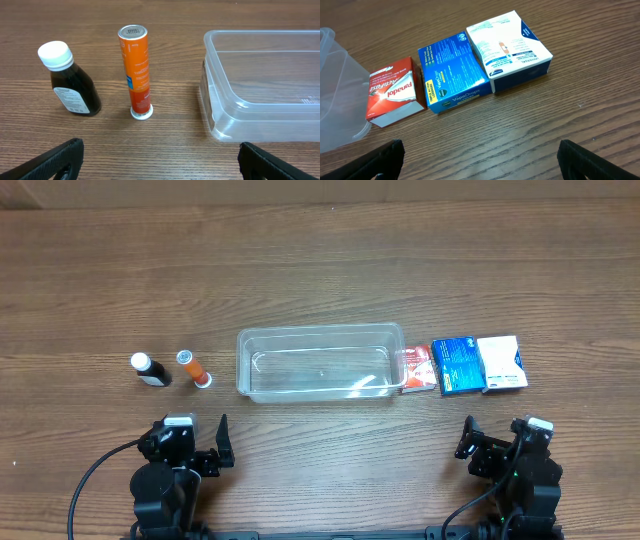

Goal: Pack container

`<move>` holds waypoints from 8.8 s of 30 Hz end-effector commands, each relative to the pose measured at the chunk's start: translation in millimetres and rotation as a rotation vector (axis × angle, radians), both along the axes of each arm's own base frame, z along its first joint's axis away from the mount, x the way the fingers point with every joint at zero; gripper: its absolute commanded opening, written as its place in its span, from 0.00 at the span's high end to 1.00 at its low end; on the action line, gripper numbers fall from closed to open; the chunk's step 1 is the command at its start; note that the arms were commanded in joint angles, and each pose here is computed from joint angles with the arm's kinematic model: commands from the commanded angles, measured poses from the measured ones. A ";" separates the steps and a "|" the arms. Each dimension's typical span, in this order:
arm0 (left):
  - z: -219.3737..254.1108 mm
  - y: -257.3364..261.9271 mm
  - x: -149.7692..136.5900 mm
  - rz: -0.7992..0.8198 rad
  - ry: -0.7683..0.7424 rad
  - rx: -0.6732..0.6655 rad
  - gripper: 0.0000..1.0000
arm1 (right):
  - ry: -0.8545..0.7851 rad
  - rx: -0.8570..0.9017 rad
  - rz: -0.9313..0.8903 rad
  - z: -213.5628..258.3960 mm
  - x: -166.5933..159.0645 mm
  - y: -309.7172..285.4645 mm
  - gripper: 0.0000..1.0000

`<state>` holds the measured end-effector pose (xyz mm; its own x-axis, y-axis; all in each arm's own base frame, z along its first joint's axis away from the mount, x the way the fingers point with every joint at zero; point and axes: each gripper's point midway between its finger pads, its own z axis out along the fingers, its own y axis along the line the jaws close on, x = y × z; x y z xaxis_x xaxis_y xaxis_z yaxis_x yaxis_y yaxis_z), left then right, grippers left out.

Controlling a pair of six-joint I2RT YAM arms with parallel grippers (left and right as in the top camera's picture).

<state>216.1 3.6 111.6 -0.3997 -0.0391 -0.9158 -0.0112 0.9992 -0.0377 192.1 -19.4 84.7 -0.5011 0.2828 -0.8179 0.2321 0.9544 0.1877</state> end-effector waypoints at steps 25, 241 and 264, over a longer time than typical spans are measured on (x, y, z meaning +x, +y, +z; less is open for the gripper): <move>2.0 0.8 0.7 0.010 -0.015 -0.008 0.00 | -0.038 -0.005 -0.001 6.3 4.5 -0.9 0.00; 1.9 0.8 0.7 0.010 -0.015 -0.008 0.00 | 0.695 0.056 0.355 -11.5 153.7 276.5 0.37; 2.0 0.8 0.7 0.010 -0.015 -0.008 0.00 | 0.517 -0.028 0.474 63.4 169.4 285.3 0.15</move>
<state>216.2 4.1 112.0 -0.3973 -0.0387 -0.9169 -0.0139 0.9992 -0.0362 345.3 263.4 84.3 -0.9472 -0.0877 -0.3083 -0.1310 0.9838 0.1224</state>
